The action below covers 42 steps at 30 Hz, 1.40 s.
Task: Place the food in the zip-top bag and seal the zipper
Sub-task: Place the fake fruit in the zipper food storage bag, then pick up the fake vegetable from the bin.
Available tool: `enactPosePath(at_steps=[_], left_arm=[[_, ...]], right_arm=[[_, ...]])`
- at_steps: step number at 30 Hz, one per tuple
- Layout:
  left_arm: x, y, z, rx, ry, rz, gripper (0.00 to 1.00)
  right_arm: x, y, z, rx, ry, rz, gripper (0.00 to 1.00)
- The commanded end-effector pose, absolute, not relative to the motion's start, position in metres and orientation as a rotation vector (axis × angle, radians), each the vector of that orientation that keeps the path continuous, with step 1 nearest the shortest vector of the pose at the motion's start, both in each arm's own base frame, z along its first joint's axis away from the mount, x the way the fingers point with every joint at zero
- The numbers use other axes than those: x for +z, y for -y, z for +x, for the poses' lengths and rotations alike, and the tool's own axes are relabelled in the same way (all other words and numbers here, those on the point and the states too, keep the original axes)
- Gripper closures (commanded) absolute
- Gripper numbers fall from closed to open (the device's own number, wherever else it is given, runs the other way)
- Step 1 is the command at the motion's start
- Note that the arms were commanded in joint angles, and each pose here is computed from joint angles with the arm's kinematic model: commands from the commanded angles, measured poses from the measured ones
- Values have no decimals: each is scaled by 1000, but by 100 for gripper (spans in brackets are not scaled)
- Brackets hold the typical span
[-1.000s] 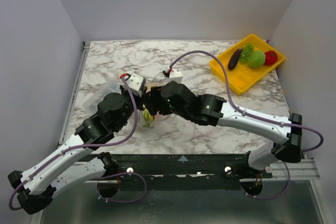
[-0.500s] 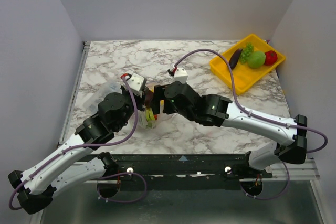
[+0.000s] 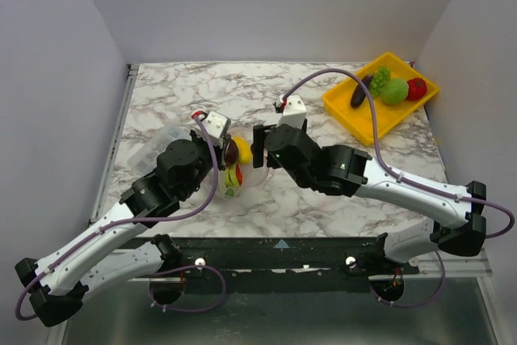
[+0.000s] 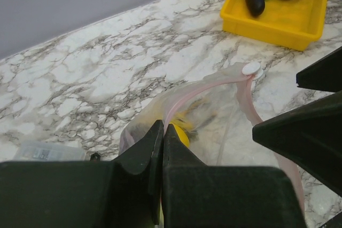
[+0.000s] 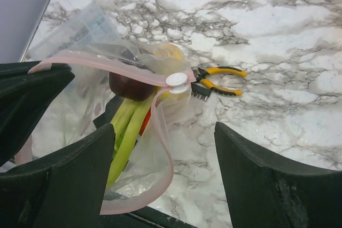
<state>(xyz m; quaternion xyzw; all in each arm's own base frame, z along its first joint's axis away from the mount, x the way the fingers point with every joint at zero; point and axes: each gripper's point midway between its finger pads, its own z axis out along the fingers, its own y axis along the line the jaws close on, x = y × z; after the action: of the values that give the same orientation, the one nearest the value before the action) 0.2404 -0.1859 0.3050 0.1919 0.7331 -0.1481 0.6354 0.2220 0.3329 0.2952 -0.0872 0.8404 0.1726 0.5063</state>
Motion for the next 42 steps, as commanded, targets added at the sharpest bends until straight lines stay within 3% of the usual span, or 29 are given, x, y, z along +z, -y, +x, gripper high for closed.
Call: enactPosePath(at_steps=[1,7,11,15,26,27,29,30,39,42], left_arm=[[322,189,239,-379,-1646,420,100],[321,191,239,-382,-1653,430,100],[320,191,240,-380,-1655,431,100],[319,191,240,-377,-1660,433,100],[320,191,240,-379,-1658,433,100],[320,192,239,-380,-1659,435,100],[319,192,239,-380,-1661,438,100],[319,192,240,-379,-1662,439,100],[320,191,239,-380,-1662,434,100],[319,190,241,-365,-1663,429,100]], right_arm=[[319,-309,225,384,-1956,-153,24],[283,-306,217,402,-2008,-153,30],[259,-323,209,468,-2067,-193,54],[242,-344,202,494,-2138,-256,67],[248,-326,198,488,-2142,-221,68],[249,-323,198,480,-2138,-222,73],[251,-321,198,481,-2133,-221,98],[253,-322,196,499,-2133,-223,100],[285,-335,181,710,-2092,-238,100],[291,-323,183,639,-2110,-244,76]])
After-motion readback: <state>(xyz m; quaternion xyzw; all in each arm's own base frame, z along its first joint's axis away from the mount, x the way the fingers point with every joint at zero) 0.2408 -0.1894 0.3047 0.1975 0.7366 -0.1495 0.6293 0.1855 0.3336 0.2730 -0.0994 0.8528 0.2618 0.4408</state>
